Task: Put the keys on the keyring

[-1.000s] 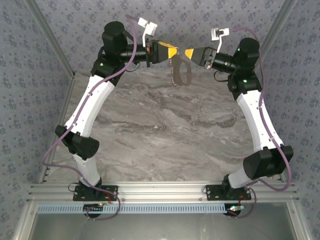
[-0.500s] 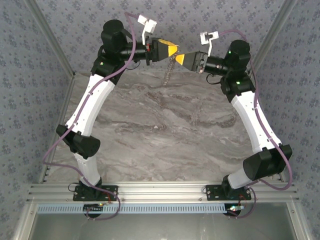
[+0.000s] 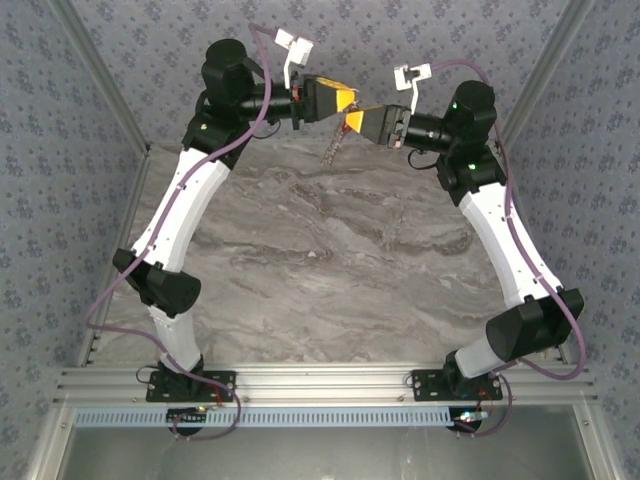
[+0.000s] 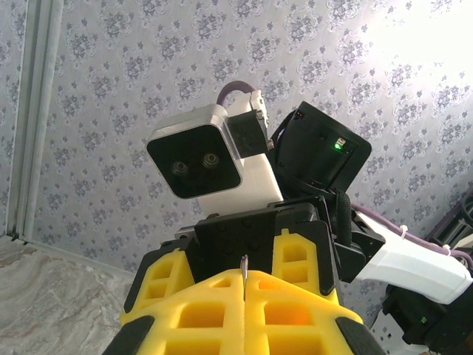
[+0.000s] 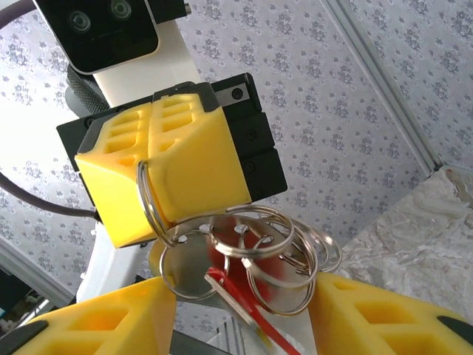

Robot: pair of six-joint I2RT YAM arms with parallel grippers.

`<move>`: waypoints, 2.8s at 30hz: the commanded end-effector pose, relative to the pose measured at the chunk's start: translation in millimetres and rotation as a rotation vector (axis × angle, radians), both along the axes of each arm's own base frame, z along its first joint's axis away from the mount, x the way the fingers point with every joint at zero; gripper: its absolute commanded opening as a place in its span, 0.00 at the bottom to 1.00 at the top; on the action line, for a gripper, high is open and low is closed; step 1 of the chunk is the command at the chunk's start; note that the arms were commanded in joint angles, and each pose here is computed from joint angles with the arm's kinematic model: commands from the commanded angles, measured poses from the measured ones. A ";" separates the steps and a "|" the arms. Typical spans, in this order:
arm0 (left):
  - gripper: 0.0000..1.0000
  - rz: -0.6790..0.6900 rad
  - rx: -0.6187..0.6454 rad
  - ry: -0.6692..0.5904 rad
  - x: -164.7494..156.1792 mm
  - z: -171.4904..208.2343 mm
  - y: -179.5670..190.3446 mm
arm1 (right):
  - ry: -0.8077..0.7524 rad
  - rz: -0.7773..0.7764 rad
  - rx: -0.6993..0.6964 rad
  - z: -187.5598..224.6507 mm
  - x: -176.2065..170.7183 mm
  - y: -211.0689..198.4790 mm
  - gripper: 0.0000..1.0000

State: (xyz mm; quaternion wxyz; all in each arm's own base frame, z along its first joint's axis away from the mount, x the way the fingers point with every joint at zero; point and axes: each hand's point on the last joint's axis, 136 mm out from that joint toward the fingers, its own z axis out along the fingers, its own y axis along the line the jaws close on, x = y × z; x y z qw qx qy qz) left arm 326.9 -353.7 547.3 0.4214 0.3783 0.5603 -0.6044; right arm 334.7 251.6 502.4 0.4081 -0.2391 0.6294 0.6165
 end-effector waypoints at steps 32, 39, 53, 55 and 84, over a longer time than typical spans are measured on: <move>0.00 -0.031 -0.025 -0.072 -11.5 15.9 6.4 | -0.005 -0.092 -0.071 -2.0 -0.4 -28.1 0.00; 0.00 -0.035 -0.022 -0.074 -14.2 16.0 4.3 | -0.014 -0.071 -0.070 1.9 1.6 -18.5 0.15; 0.00 -0.034 -0.029 -0.082 -15.1 18.9 4.1 | -0.019 -0.048 -0.053 2.3 -0.6 -13.5 0.21; 0.00 -0.034 -0.029 -0.081 -14.6 18.7 4.0 | -0.020 -0.043 -0.049 2.6 -1.3 -12.5 0.26; 0.00 -0.023 0.038 -0.090 -18.9 4.2 9.6 | -0.058 -0.199 -0.256 2.1 6.0 -29.6 0.00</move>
